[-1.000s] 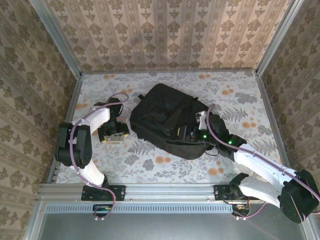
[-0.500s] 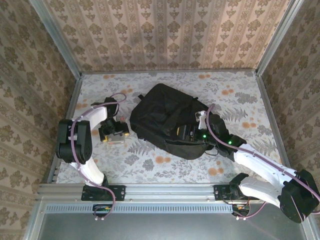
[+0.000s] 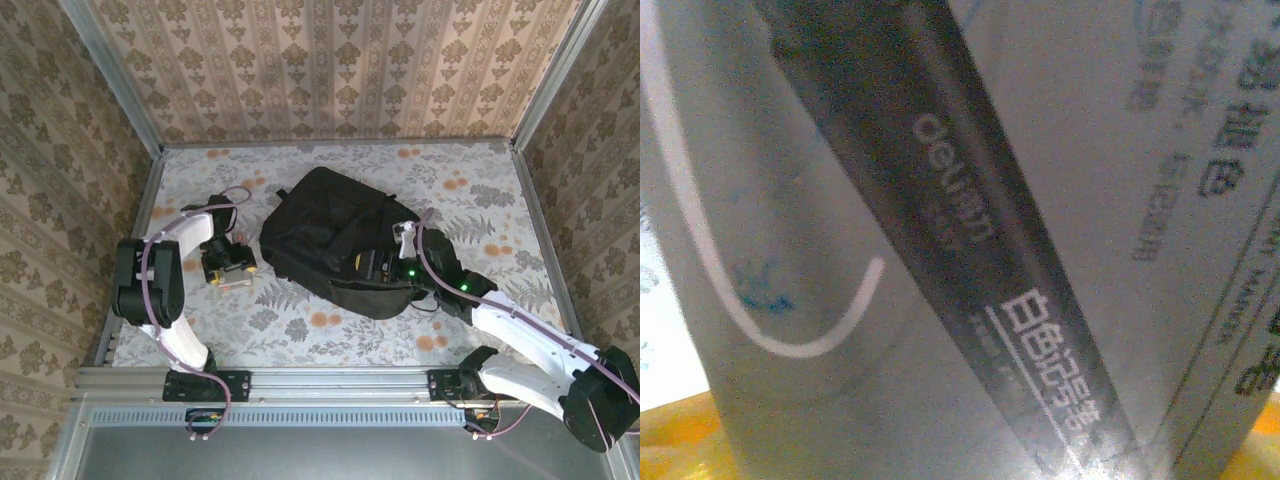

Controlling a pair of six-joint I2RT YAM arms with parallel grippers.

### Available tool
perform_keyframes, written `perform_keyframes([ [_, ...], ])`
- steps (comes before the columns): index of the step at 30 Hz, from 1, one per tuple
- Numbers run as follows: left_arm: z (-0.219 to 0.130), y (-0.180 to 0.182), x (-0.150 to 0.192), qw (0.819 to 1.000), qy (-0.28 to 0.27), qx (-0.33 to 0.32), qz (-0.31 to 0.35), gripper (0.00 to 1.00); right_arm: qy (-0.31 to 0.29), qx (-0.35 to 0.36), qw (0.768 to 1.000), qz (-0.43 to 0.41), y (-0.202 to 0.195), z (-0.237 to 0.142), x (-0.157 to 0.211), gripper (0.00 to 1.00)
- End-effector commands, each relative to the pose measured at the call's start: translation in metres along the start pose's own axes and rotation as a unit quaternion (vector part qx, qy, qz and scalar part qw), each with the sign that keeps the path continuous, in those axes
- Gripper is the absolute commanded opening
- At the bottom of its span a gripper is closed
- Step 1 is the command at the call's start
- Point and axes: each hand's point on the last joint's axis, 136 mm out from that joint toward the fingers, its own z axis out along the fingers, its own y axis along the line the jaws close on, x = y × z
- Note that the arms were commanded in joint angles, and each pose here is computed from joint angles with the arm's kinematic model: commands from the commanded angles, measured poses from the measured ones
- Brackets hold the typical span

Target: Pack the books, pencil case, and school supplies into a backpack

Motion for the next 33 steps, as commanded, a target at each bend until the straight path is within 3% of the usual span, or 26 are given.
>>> perform_keyframes([
  [1, -0.034, 0.001, 0.013, 1.0, -0.025, 0.007, -0.004, 0.81, -0.005, -0.037, 0.999, -0.01, 0.023, -0.01, -0.007, 0.8],
  [7, -0.11, -0.023, 0.027, 0.987, -0.132, 0.069, 0.067, 0.82, 0.018, -0.039, 0.999, -0.031, 0.04, -0.021, -0.012, 0.79],
  [15, -0.205, -0.079, 0.042, 0.906, -0.302, 0.152, 0.253, 0.81, 0.009, -0.039, 0.996, -0.077, 0.075, -0.045, -0.047, 0.79],
  [22, -0.226, -0.13, 0.061, 0.834, -0.358, 0.133, 0.398, 0.79, 0.003, -0.068, 0.996, -0.06, 0.092, -0.064, -0.069, 0.8],
  [33, -0.209, -0.185, 0.118, 0.703, -0.366, 0.101, 0.601, 0.78, 0.109, -0.19, 0.975, -0.03, 0.117, -0.069, -0.05, 0.83],
])
